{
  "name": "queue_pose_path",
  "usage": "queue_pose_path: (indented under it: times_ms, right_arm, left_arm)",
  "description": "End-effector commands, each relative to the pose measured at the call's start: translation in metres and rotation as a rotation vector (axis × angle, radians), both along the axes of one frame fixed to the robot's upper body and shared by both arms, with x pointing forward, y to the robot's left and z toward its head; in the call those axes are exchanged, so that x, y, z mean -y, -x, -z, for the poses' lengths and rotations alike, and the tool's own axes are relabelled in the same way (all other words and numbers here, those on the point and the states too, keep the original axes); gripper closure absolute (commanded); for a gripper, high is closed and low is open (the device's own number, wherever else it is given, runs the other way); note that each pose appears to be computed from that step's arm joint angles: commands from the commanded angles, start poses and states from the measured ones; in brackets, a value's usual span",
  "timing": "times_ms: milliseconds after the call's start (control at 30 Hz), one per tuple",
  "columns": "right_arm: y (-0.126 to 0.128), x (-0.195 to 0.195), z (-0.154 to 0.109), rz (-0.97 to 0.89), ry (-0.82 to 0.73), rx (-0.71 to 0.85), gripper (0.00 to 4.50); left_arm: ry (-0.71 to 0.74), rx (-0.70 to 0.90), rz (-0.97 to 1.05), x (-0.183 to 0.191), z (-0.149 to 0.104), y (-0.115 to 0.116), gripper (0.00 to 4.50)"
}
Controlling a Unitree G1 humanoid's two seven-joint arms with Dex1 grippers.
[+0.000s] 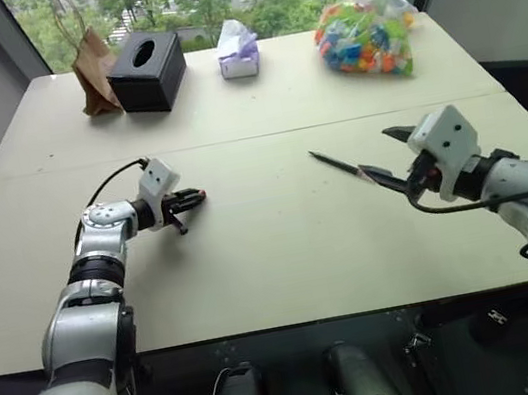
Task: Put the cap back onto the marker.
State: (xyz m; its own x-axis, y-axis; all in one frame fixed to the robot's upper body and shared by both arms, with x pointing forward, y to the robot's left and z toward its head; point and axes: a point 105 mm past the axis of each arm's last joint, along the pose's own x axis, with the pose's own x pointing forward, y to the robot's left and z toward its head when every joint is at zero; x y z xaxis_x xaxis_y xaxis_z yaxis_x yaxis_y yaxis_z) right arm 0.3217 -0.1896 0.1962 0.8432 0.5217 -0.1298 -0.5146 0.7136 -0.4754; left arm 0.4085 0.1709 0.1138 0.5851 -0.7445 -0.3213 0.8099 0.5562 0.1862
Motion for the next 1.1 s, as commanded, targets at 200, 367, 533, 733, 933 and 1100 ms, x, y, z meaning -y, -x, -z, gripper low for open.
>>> queue_pose_path:
  times_ms: [200,367,533,733,933,1100]
  right_arm:
    - [-0.041,0.000,0.017,-0.067,-0.066,-0.046,1.07]
    - [-0.059,-0.002,0.032,-0.097,-0.079,-0.104,1.07]
    - [-0.073,-0.005,0.040,-0.103,-0.151,-0.158,1.07]
    - [-0.086,-0.004,0.055,-0.087,-0.169,-0.208,1.07]
    - [-0.100,-0.002,0.064,-0.046,-0.209,-0.256,1.07]
    - [-0.106,-0.003,0.074,-0.024,-0.180,-0.293,1.07]
  left_arm:
    - [0.035,0.074,0.210,0.025,-0.044,0.042,4.47]
    - [0.029,0.088,0.218,0.030,-0.053,0.055,4.47]
    - [0.027,0.097,0.199,0.029,-0.055,0.059,4.47]
    - [0.023,0.110,0.170,0.026,-0.056,0.064,4.47]
    - [0.020,0.116,0.155,0.024,-0.056,0.070,4.47]
    - [0.023,0.129,0.142,0.023,-0.058,0.072,4.47]
